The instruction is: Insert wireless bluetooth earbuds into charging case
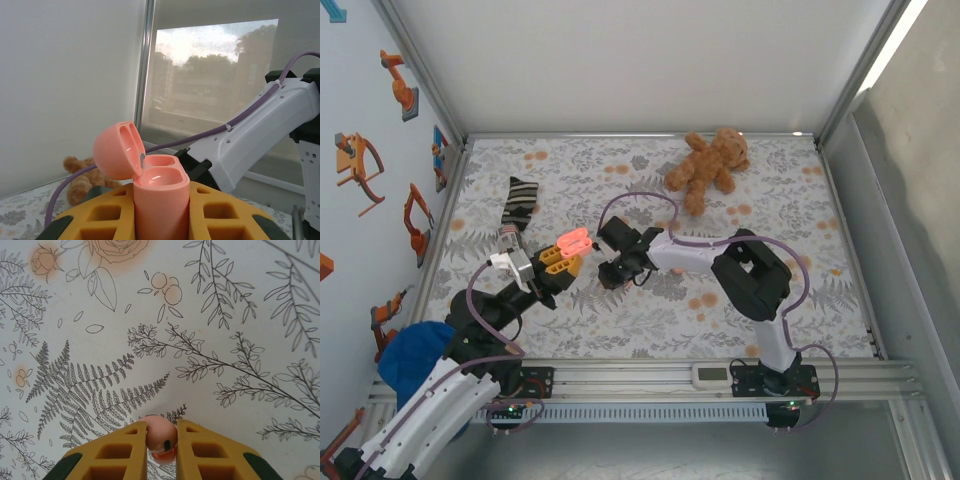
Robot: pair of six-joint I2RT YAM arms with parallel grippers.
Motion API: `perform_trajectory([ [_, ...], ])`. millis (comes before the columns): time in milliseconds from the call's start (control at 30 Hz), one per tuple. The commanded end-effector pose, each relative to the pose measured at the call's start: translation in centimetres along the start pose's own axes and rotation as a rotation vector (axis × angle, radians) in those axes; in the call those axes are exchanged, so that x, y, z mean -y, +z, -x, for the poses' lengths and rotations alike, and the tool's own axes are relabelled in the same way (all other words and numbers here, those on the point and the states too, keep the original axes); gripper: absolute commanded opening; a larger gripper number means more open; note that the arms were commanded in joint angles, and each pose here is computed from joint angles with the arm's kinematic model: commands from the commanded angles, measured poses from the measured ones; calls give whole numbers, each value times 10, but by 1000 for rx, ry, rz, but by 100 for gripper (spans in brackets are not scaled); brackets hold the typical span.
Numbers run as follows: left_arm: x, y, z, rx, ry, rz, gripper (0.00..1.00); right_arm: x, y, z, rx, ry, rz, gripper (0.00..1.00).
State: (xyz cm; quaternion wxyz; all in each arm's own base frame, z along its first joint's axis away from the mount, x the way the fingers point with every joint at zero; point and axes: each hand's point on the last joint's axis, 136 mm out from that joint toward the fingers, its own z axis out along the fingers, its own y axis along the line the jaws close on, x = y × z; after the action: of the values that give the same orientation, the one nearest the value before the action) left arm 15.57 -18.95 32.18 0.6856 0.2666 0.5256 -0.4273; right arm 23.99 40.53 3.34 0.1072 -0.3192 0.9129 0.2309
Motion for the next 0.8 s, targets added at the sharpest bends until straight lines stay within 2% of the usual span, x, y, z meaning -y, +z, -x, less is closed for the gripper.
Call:
perform_trajectory([
  [0,1,-2,3,14,25,1,0,-6,-27,10,61,-51,-21,17],
  [267,0,-1,2,11,25,5,0,-4,-80,20,150,-105,-89,17],
  [767,-9,8,-9,-21,1,25,0,-8,-212,40,409,-263,-250,17],
])
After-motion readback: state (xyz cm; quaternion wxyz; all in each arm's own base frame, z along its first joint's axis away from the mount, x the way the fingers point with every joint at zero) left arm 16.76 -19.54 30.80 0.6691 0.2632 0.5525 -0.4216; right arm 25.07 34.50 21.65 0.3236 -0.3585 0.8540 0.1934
